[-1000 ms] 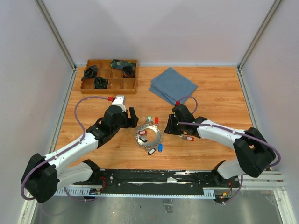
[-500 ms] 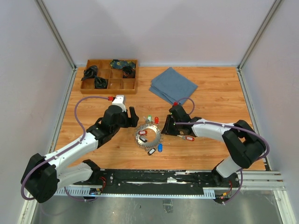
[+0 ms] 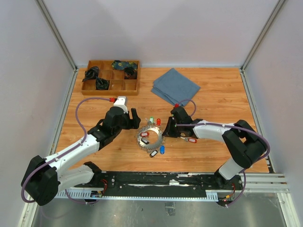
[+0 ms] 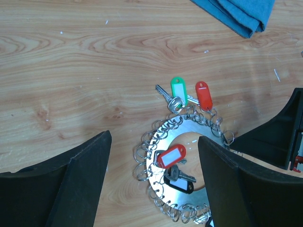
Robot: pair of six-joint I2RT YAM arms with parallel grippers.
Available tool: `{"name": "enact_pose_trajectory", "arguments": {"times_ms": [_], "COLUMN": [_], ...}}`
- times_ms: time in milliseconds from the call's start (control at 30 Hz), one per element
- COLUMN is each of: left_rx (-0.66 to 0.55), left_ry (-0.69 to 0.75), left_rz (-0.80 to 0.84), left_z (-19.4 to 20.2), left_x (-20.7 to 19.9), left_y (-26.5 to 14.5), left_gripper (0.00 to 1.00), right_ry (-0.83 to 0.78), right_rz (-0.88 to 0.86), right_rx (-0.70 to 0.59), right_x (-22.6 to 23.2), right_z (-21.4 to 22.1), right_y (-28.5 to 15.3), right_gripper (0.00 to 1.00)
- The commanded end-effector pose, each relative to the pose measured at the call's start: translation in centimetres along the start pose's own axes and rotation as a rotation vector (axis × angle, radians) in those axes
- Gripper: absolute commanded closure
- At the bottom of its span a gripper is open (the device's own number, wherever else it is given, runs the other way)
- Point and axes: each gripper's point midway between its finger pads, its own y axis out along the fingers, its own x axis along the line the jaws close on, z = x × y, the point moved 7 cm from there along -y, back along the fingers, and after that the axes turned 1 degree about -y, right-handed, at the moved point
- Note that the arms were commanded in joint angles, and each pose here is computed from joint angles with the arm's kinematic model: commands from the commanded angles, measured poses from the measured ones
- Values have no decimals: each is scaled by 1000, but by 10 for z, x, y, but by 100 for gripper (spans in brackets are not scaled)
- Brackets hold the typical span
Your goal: Put the keys on the keyring
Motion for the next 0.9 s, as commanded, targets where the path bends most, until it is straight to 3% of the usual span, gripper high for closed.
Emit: {"name": "enact_pose_trajectory", "arguments": {"times_ms": [0, 267, 433, 633, 867], "left_rx": [-23, -26, -35, -89, -227], "left_ry": [7, 8, 5, 8, -33], "left_rz": [10, 8, 12, 50, 168], "left_z": [-3, -4, -7, -23, -56], "left_x": [0, 0, 0, -6, -19], "left_y": [1, 1, -2, -17, -56], "left_gripper": [21, 21, 21, 19, 5], "right_ry": [28, 18, -39, -243, -516], "right_rz": [-6, -8, -17, -73, -68], "right_rx": [8, 7, -34, -119, -270], "right_x": [-3, -3, 2, 21, 49], "right_z": [1, 0, -8, -28, -55], "right_y": [5, 6, -3, -32, -94], "right_gripper": [85, 99, 99, 99, 99]}}
